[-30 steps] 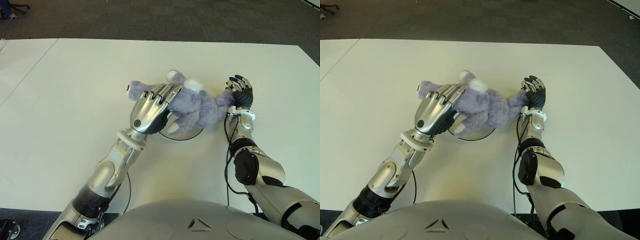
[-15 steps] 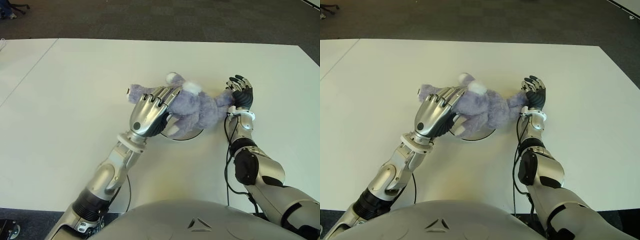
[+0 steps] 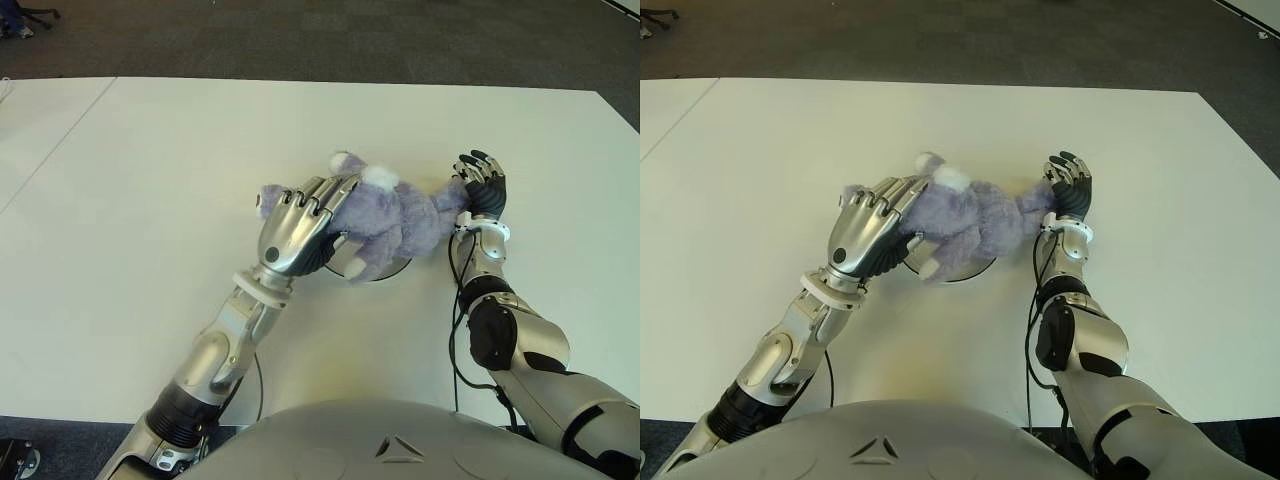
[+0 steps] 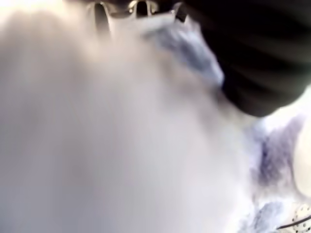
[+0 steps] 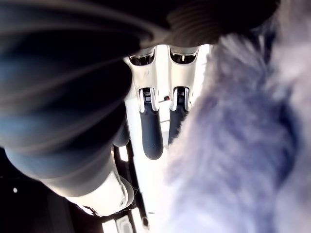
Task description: Put the doll into the plate.
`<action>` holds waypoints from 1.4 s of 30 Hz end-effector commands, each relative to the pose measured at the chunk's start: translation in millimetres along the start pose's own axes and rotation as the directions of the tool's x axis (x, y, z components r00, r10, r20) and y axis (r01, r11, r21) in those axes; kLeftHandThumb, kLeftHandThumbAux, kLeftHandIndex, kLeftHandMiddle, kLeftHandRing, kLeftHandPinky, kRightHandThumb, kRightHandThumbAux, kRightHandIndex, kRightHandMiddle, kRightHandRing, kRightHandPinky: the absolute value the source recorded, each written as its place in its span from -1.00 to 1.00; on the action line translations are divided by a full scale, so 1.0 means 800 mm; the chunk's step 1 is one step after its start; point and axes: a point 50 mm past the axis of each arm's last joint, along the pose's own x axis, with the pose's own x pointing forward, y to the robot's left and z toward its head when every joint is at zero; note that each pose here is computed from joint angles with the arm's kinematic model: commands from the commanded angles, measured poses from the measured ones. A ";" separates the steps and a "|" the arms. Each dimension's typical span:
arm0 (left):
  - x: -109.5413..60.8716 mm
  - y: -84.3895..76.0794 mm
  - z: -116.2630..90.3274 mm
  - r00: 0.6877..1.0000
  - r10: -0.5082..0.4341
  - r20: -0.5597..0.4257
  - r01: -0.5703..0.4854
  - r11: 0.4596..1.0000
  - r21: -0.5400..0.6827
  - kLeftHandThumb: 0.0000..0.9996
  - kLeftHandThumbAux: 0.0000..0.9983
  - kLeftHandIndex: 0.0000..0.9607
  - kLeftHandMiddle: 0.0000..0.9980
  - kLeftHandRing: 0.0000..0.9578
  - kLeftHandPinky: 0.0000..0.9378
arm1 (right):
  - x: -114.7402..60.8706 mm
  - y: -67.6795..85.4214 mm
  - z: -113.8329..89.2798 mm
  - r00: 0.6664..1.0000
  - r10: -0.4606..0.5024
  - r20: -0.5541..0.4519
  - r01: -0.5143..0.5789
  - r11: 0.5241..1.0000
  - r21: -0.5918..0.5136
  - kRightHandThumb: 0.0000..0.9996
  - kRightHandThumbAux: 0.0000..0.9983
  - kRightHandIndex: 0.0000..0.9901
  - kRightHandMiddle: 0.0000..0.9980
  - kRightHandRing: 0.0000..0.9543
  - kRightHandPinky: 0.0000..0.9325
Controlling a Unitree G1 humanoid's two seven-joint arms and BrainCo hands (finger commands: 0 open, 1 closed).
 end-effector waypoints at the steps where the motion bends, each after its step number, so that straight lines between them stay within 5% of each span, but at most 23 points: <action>1: -0.011 -0.018 0.003 0.997 -0.076 -0.015 0.076 0.997 -0.015 -0.60 -0.05 -0.68 -0.32 -0.25 -0.28 | -0.107 -0.024 -0.122 0.895 -0.090 -0.436 0.097 0.995 -0.005 -0.14 0.72 -0.42 -0.29 -0.19 -0.13; 11: -0.014 -0.021 -0.001 0.993 -0.113 -0.045 0.113 0.994 0.005 -0.71 -0.13 -1.00 -0.65 -0.69 -0.98 | -0.106 -0.024 -0.122 0.896 -0.089 -0.436 0.098 0.995 -0.003 -0.10 0.72 -0.42 -0.28 -0.19 -0.13; 42: -0.016 -0.015 -0.017 0.985 -0.161 -0.059 0.162 0.987 0.019 -0.88 -0.22 -1.00 -0.81 -0.87 -1.00 | -0.107 -0.023 -0.122 0.897 -0.081 -0.434 0.087 0.996 -0.008 -0.13 0.71 -0.42 -0.29 -0.20 -0.14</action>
